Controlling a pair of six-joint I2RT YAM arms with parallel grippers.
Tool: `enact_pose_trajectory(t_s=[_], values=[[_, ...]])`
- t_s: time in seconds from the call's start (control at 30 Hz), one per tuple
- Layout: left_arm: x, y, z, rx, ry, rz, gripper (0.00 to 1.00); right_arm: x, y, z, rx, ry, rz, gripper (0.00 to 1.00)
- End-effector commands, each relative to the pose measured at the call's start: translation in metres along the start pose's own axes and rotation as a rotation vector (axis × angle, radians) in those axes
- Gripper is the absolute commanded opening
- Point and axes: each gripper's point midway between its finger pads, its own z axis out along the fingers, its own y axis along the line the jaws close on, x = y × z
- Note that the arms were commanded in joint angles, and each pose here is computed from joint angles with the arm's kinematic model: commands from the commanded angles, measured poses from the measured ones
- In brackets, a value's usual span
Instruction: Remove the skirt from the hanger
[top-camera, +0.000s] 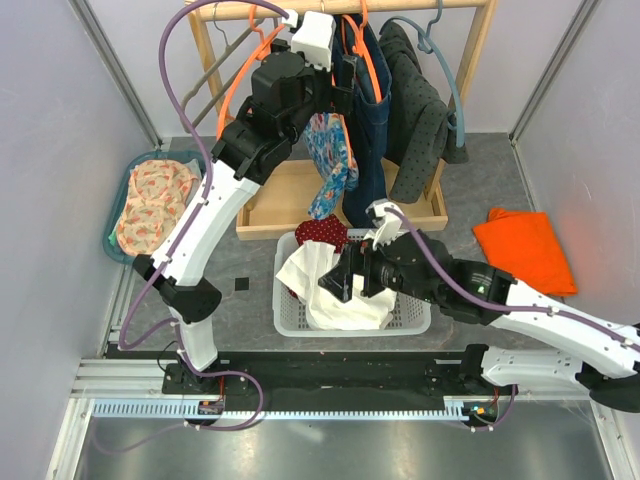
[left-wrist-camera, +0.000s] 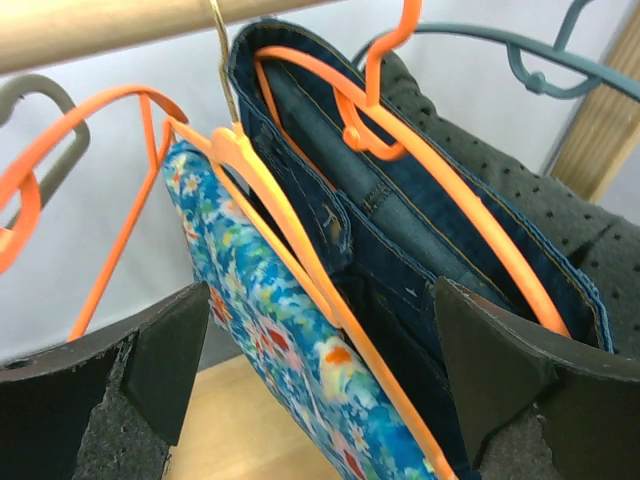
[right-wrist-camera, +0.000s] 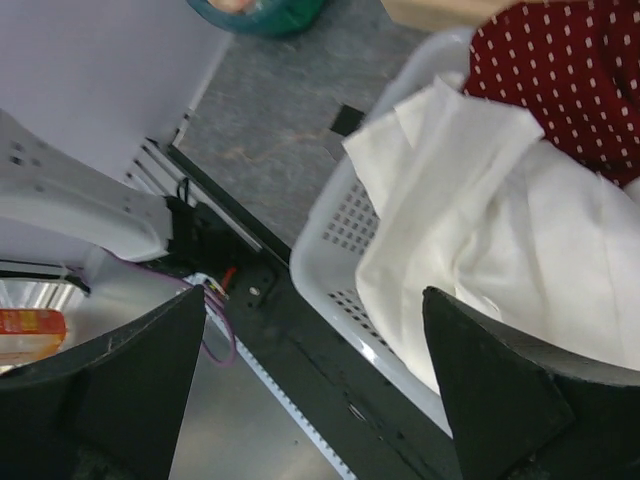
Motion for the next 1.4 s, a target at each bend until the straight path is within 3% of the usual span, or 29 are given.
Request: enact_pose_trajectory(t_s=[0.0, 0.17, 0.5, 0.67, 0.8, 1.1, 1.23, 1.37], values=[[-0.015, 0.008, 0.004, -0.054, -0.059, 0.022, 0.96, -0.053, 0.048, -0.027, -0.162, -0.129, -0.011, 0.94], [0.014, 0.006, 0.017, -0.064, 0.002, 0.055, 0.91, -0.086, 0.065, -0.05, -0.191, -0.204, -0.046, 0.94], [0.039, 0.008, 0.025, -0.087, 0.055, 0.101, 0.81, -0.091, 0.054, -0.054, -0.137, -0.232, -0.053, 0.94], [0.037, 0.023, 0.017, -0.111, 0.057, 0.101, 0.52, -0.092, 0.048, -0.057, -0.117, -0.247, -0.054, 0.94], [0.041, 0.033, 0.013, -0.129, 0.072, 0.108, 0.43, -0.092, 0.044, -0.057, -0.1, -0.251, -0.055, 0.94], [0.039, 0.043, 0.008, -0.147, 0.071, 0.112, 0.41, -0.089, 0.036, -0.052, -0.067, -0.251, -0.062, 0.94], [0.038, 0.044, 0.012, -0.153, 0.063, 0.122, 0.55, -0.087, 0.033, -0.048, -0.052, -0.246, -0.066, 0.93], [0.041, 0.044, 0.022, -0.159, 0.065, 0.127, 0.56, -0.088, 0.032, -0.047, -0.043, -0.248, -0.067, 0.93]])
